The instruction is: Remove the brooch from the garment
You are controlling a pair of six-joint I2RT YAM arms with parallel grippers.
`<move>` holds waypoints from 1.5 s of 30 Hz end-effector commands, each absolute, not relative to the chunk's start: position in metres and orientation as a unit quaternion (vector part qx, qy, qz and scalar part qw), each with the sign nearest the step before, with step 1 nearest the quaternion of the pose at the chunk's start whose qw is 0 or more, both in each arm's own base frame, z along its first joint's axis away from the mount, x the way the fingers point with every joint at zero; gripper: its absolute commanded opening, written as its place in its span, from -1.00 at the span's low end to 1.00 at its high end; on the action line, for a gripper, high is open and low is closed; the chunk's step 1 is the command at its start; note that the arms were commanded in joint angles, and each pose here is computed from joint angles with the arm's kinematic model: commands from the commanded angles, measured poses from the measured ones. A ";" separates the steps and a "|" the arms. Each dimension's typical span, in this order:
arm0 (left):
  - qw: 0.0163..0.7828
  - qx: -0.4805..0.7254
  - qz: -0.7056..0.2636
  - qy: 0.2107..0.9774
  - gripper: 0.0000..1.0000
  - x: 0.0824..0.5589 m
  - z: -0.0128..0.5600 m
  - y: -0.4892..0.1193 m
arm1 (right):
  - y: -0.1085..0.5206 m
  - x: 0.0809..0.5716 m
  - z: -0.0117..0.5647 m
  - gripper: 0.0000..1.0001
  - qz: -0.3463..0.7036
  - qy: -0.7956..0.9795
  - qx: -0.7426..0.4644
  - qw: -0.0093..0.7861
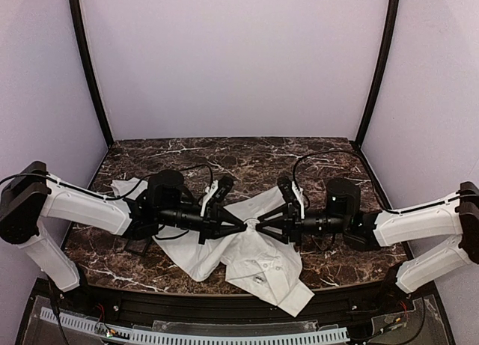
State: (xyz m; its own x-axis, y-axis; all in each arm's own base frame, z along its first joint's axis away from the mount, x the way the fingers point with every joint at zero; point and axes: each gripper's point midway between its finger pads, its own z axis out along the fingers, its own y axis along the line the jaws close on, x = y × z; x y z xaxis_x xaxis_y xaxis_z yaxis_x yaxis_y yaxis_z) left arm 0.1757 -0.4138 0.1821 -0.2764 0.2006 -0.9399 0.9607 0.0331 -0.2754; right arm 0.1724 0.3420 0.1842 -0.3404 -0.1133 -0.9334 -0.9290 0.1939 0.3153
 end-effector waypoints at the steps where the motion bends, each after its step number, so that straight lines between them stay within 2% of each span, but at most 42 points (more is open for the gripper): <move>1: 0.381 0.484 -0.523 0.589 -0.98 0.169 0.196 -0.413 | 0.349 0.176 0.199 -0.41 0.503 0.630 -0.407 0.430; 3: 0.380 0.485 -0.524 0.589 -0.98 0.169 0.196 -0.414 | 0.351 0.176 0.200 -0.53 0.506 0.627 -0.409 0.429; 6: 0.380 0.483 -0.522 0.591 -0.98 0.170 0.195 -0.414 | 0.352 0.178 0.198 -0.92 0.503 0.629 -0.408 0.429; 7: 0.380 0.484 -0.522 0.590 -0.98 0.169 0.195 -0.414 | 0.351 0.179 0.197 -1.00 0.501 0.631 -0.407 0.431; 9: 0.381 0.483 -0.520 0.593 -0.68 0.170 0.194 -0.413 | 0.349 0.181 0.196 -1.00 0.495 0.635 -0.402 0.436; 10: 0.382 0.483 -0.518 0.594 -0.31 0.171 0.194 -0.413 | 0.348 0.181 0.195 -1.00 0.494 0.636 -0.400 0.438; 11: 0.383 0.483 -0.513 0.597 -0.12 0.172 0.192 -0.412 | 0.347 0.182 0.196 -1.00 0.492 0.637 -0.397 0.441; 12: 0.385 0.483 -0.510 0.598 0.20 0.172 0.192 -0.412 | 0.346 0.183 0.195 -1.00 0.489 0.639 -0.395 0.443; 15: 0.389 0.483 -0.495 0.609 0.60 0.176 0.185 -0.408 | 0.343 0.185 0.198 -1.00 0.484 0.641 -0.388 0.451; 18: 0.393 0.482 -0.481 0.619 0.68 0.179 0.178 -0.407 | 0.341 0.186 0.198 -1.00 0.480 0.644 -0.385 0.455; 20: 0.396 0.481 -0.471 0.625 0.54 0.182 0.173 -0.406 | 0.341 0.186 0.197 -1.00 0.478 0.646 -0.384 0.454; 21: 0.397 0.479 -0.469 0.627 0.32 0.183 0.173 -0.406 | 0.340 0.187 0.197 -1.00 0.477 0.647 -0.383 0.455; 22: 0.396 0.478 -0.468 0.628 0.19 0.184 0.172 -0.407 | 0.340 0.187 0.197 -1.00 0.476 0.648 -0.383 0.455; 23: 0.397 0.478 -0.468 0.628 -0.10 0.185 0.172 -0.407 | 0.340 0.188 0.196 -1.00 0.474 0.651 -0.382 0.454; 24: 0.397 0.479 -0.470 0.627 -0.24 0.185 0.173 -0.409 | 0.340 0.189 0.195 -1.00 0.471 0.653 -0.381 0.455; 25: 0.398 0.478 -0.470 0.627 -0.53 0.186 0.173 -0.409 | 0.339 0.190 0.193 -1.00 0.468 0.656 -0.380 0.455; 26: 0.399 0.478 -0.470 0.626 -0.65 0.186 0.174 -0.410 | 0.338 0.190 0.191 -1.00 0.465 0.659 -0.379 0.454; 27: 0.401 0.477 -0.470 0.625 -0.87 0.187 0.175 -0.410 | 0.338 0.191 0.190 -1.00 0.462 0.661 -0.377 0.455; 29: 0.406 0.474 -0.471 0.624 -0.97 0.188 0.178 -0.411 | 0.336 0.193 0.187 -1.00 0.456 0.666 -0.374 0.456; 45: 0.462 0.443 -0.445 0.626 -0.98 0.208 0.205 -0.407 | 0.320 0.208 0.164 -1.00 0.404 0.710 -0.341 0.466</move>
